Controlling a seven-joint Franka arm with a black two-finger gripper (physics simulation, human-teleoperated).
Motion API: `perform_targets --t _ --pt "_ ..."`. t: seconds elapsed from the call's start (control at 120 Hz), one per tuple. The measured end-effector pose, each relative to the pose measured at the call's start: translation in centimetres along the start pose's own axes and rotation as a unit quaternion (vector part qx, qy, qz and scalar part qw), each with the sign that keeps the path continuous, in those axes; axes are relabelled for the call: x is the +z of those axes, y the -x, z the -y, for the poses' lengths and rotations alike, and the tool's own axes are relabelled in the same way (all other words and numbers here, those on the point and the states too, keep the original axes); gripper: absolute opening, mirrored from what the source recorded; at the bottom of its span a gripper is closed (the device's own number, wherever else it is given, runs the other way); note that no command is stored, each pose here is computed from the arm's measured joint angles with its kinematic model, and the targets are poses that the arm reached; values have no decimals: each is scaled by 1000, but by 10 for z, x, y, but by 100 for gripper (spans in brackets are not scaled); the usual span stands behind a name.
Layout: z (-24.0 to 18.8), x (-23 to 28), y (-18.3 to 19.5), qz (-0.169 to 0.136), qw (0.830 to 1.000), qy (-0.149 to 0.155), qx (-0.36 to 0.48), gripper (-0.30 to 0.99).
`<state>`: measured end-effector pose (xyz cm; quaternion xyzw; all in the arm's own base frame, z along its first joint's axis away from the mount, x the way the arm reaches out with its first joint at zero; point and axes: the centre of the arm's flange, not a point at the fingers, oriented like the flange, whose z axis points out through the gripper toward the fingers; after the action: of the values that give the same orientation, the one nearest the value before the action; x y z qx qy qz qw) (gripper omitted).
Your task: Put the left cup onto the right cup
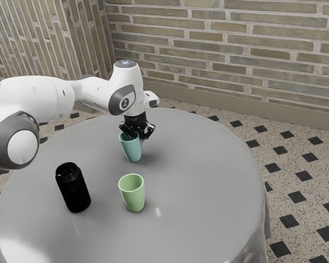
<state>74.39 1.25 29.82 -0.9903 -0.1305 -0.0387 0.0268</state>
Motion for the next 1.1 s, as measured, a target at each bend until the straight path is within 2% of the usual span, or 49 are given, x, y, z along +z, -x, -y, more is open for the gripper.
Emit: perform_targets --t 0.267,0.392,0.55,0.717,0.858,1.1 --pt "-1 -15 -1 -11 1000 -2 3 -6" --pt "0 -59 3 -34 999 -5 9 -7" --pt "-3 -107 26 -47 999 -6 18 -8" --pt "-46 -152 51 -59 997 12 48 -9" --pt "-74 -168 82 -49 997 13 62 -9" --pt "-93 -168 142 -23 998 -6 54 -9"
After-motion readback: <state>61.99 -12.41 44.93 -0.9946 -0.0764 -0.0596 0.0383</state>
